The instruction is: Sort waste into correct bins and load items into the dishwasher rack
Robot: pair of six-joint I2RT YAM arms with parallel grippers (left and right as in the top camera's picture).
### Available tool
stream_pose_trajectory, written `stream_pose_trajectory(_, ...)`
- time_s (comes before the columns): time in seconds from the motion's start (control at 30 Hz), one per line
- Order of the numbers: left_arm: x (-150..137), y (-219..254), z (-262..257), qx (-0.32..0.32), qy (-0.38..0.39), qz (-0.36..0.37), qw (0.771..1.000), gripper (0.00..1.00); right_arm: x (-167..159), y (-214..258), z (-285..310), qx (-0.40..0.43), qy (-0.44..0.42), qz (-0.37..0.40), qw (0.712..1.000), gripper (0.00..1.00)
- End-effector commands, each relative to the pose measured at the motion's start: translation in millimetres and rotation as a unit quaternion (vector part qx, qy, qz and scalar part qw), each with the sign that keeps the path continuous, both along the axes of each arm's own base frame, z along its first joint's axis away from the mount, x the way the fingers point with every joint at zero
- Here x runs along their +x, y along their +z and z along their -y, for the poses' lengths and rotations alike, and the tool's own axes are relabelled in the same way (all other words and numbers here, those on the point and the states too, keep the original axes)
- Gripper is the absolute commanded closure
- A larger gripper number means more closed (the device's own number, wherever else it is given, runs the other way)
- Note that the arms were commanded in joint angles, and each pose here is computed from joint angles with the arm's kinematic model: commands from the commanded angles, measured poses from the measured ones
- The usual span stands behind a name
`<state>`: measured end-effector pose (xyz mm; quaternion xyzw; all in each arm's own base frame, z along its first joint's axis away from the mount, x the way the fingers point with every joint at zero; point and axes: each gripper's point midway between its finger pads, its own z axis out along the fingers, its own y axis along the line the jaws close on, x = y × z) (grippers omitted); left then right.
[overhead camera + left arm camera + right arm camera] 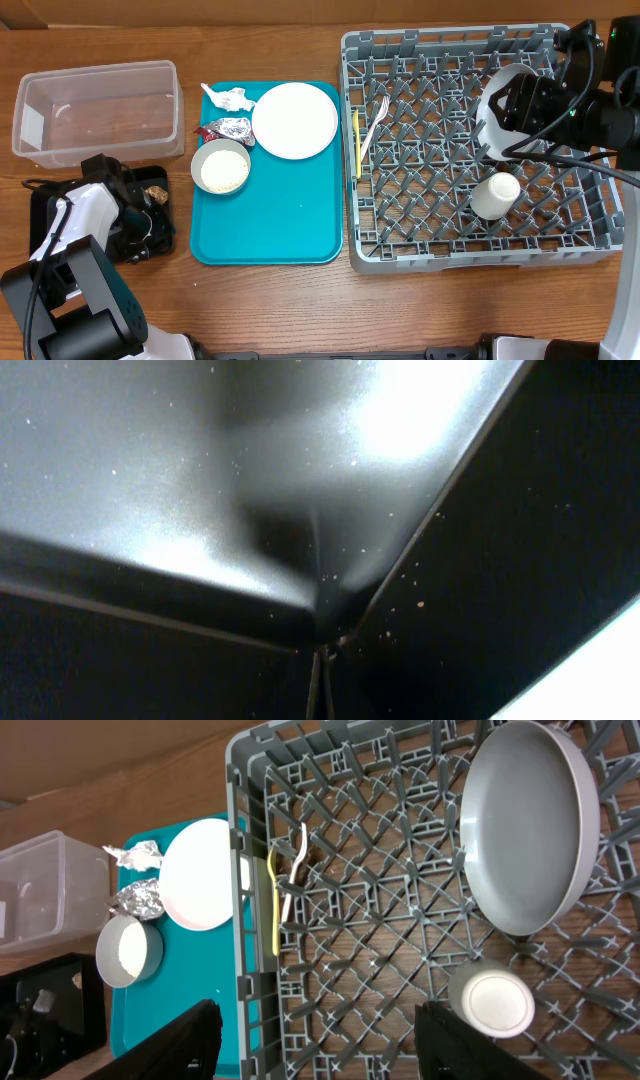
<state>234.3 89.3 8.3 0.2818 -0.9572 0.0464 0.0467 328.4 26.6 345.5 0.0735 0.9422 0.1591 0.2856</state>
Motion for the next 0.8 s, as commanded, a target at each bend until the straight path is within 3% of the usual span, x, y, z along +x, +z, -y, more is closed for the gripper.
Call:
stream_pose_trajectory(0.0,-3,2,7,-0.011,-0.012,-0.001,1.000,0.96,0,4,-2,0.001,0.003,0.008,1.000,0.34)
stream_pose_trajectory(0.17,0,34,4,0.007,-0.012,0.024,1.000,0.96,1,4,-2,0.001,0.003,0.009,1.000,0.34)
stream_pose_trajectory(0.43,22,155,6,0.047,-0.025,0.149,0.987,0.93,1,4,-2,0.001,0.003,0.010,1.000,0.33)
stream_pose_trajectory(0.53,36,189,26,0.041,-0.060,0.213,0.974,0.91,0,4,-2,0.002,0.003,0.008,1.000,0.30)
stream_pose_trajectory(0.63,56,215,62,0.028,-0.150,0.288,0.945,0.89,-1,3,-2,0.002,0.003,0.005,1.000,0.28)
stream_pose_trajectory(0.67,64,221,77,0.028,-0.193,0.310,0.930,0.87,-1,3,-2,0.002,0.003,0.004,1.000,0.27)
stream_pose_trajectory(0.77,81,227,113,0.030,-0.282,0.343,0.895,0.60,-2,3,-2,0.002,0.003,0.003,1.000,0.23)
